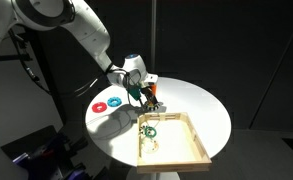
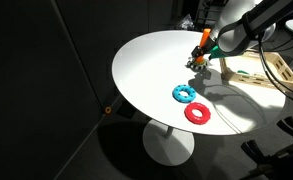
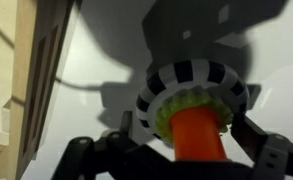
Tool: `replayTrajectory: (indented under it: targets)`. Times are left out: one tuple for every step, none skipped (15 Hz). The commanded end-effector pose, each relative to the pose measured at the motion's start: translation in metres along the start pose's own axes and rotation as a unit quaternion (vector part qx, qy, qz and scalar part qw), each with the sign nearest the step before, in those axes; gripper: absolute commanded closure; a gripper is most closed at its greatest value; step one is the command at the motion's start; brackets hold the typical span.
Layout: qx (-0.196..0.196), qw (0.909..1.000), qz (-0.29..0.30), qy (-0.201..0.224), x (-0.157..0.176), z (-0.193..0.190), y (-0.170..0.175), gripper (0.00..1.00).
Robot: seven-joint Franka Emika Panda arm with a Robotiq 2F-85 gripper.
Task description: Take the green ring off of the ring toss
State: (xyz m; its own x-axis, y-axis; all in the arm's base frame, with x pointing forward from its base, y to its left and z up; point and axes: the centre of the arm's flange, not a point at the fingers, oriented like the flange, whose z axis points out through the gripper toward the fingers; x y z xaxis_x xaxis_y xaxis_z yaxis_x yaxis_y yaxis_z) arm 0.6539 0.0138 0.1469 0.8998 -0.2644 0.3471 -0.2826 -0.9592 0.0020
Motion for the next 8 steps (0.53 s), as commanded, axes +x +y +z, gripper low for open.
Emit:
replayTrajectory:
  targets:
    - [0.016,0.9998,0.011,0.006,0.0068,0.0006,-0.0006,0.0]
    - [0.018,0.9997,0.015,0.005,0.0068,0.0003,-0.001,0.0]
    - [0.02,0.9996,0.017,0.005,0.0068,0.0001,-0.0014,0.0]
    - [0.02,0.9996,0.018,0.006,0.0066,0.0008,-0.002,0.0]
    - [0.02,0.9996,0.018,0.008,0.0066,0.0016,-0.0023,0.0]
    - [0.02,0.9996,0.018,0.009,0.0068,0.0019,-0.0026,0.0]
    - [0.02,0.9996,0.018,0.01,0.007,0.0026,-0.0029,0.0]
    - [0.021,0.9996,0.018,0.011,0.0072,0.0033,-0.0032,0.0]
